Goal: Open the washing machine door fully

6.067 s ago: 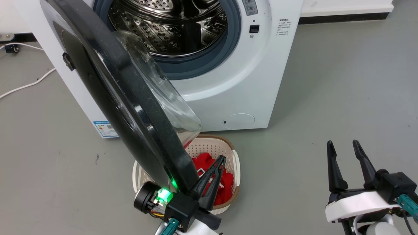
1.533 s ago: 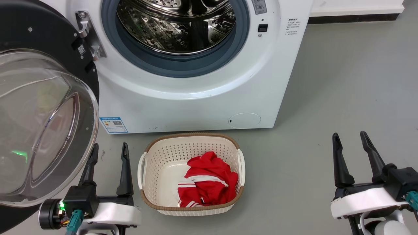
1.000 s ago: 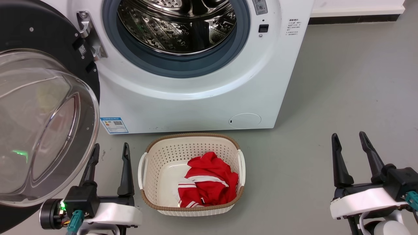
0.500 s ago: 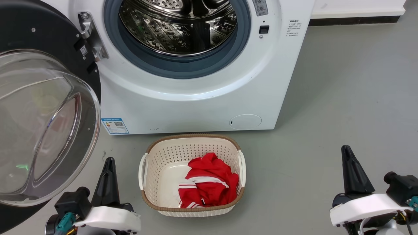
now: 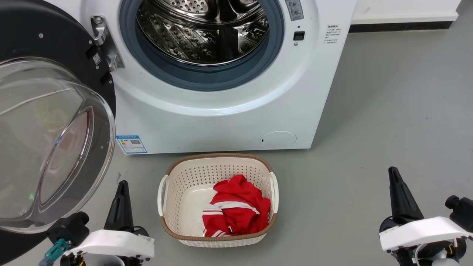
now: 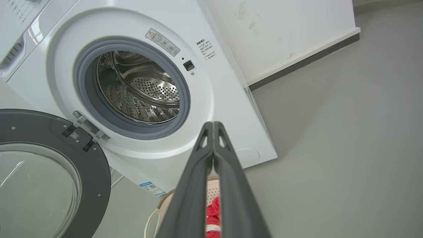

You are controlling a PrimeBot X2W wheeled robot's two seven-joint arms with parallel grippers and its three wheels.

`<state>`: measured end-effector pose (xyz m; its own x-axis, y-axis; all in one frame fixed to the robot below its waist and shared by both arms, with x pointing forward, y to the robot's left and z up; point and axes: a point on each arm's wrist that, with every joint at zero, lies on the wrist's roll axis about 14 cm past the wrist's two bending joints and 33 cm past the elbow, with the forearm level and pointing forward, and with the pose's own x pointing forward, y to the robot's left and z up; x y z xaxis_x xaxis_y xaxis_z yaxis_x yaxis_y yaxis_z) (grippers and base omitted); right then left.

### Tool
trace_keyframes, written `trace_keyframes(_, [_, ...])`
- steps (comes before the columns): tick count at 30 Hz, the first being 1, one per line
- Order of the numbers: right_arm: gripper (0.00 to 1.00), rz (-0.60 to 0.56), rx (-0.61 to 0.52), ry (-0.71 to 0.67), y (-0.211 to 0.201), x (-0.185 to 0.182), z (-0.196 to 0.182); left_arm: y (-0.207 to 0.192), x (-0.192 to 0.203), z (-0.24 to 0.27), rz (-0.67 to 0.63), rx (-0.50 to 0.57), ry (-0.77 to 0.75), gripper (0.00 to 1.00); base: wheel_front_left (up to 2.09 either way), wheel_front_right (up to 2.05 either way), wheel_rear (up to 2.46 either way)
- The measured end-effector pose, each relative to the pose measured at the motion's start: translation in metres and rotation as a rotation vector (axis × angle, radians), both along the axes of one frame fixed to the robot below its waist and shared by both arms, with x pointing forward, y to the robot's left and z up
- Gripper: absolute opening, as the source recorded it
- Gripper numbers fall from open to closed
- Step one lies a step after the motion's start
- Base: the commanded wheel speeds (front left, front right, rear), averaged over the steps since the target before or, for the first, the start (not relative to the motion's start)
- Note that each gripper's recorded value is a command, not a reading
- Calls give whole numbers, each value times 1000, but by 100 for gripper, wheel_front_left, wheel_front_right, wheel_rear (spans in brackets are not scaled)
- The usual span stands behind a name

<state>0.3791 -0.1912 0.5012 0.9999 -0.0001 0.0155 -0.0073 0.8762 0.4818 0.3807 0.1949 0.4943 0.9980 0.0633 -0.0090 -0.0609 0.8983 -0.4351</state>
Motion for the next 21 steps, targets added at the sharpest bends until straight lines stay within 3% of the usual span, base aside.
trace_keyframes(21, [0,-18,309,30,-5,2,-4,4,2,-7,15,-324,33,0,0,0,0])
